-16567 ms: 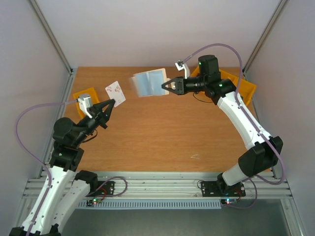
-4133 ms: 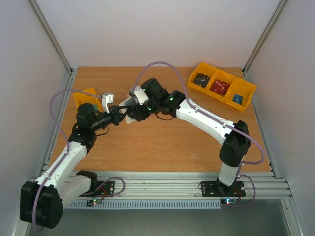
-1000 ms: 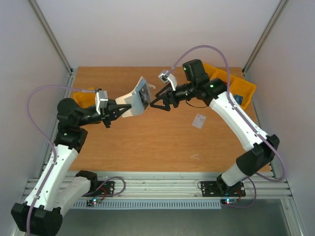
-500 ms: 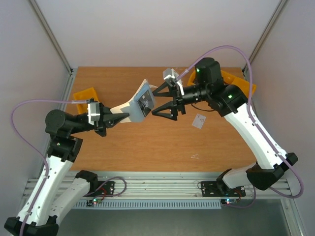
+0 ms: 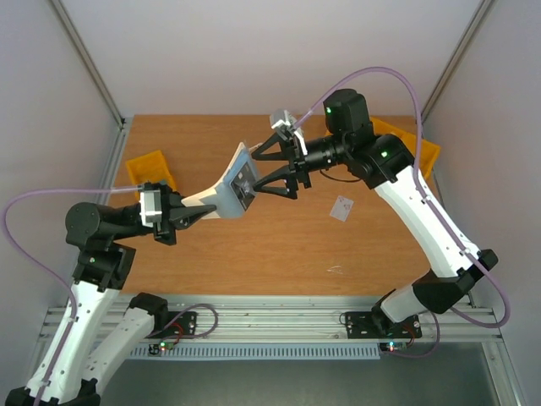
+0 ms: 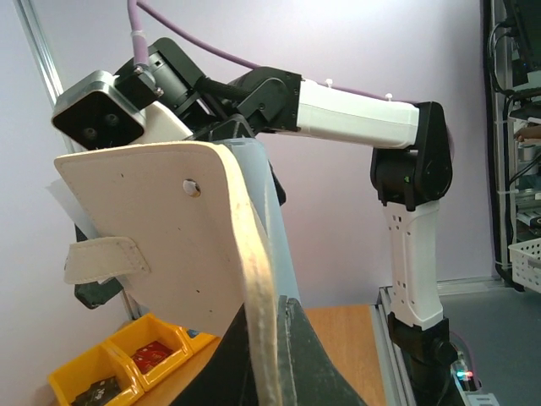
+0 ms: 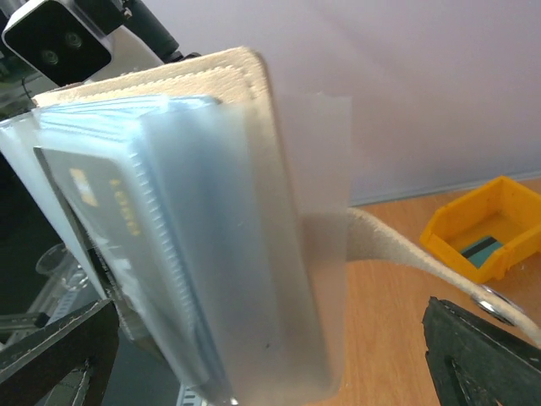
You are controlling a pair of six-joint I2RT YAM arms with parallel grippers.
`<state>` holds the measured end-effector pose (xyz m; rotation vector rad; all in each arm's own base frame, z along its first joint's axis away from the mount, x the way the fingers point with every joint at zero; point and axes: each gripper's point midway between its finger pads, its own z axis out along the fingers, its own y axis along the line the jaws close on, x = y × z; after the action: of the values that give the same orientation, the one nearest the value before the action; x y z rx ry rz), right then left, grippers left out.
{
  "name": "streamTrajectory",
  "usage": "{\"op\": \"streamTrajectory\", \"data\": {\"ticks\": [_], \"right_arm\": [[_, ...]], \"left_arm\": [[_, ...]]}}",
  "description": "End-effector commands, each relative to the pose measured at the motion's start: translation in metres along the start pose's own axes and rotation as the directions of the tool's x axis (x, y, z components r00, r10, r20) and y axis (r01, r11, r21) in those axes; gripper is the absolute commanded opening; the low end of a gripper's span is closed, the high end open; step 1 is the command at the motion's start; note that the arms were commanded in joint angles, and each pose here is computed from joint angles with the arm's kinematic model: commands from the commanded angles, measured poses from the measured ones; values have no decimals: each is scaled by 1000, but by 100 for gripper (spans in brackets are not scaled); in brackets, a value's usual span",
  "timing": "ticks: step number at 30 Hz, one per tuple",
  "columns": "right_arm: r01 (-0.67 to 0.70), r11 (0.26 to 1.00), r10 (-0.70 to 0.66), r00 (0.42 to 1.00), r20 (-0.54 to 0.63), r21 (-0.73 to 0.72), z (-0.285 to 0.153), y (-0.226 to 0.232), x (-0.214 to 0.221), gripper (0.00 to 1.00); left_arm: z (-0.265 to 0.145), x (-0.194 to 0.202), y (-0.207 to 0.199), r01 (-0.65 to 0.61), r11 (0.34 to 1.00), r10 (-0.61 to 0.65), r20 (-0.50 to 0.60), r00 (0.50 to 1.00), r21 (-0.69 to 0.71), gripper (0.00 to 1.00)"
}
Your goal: Take the credit cards out of the card holder
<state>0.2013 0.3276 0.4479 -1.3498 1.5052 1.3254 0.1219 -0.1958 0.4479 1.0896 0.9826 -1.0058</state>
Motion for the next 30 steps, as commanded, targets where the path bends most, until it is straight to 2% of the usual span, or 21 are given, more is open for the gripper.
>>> {"op": "streamTrajectory", "data": {"ticks": [1,8,12,20,23,27,28,30], "right_arm": [[-28,998,29,1000,8,-65,5,5,-6,99],[-33,995,32,999,-9,-93,20,4,-2,98],[-64,984,65,998,4,-168,24,10,-8,98],[-58,949,54,998,-22,-310,33,50,-12,97],[-69,937,62,998,-30,-343,28,60,-9,90],[-87,930,78,996,-40,-357,27,69,-9,87],[-87,935,77,996,-43,-344,29,68,-9,82],[-102,940,93,995,-45,-326,33,66,-9,64]], "left_arm": [[-1,-11,-9,-49,999,49,21,999,21,0],[-2,-13,-11,-59,998,59,25,998,16,0],[-2,-13,-11,-69,998,69,32,997,10,0],[-3,-11,-7,-32,999,32,34,999,-16,0],[-3,-10,-4,0,999,1,38,999,-37,0],[-4,-9,6,97,991,-92,52,994,-93,0],[-4,-8,10,122,987,-117,57,992,-107,0],[-4,-6,18,213,968,-206,71,976,-129,0]]}}
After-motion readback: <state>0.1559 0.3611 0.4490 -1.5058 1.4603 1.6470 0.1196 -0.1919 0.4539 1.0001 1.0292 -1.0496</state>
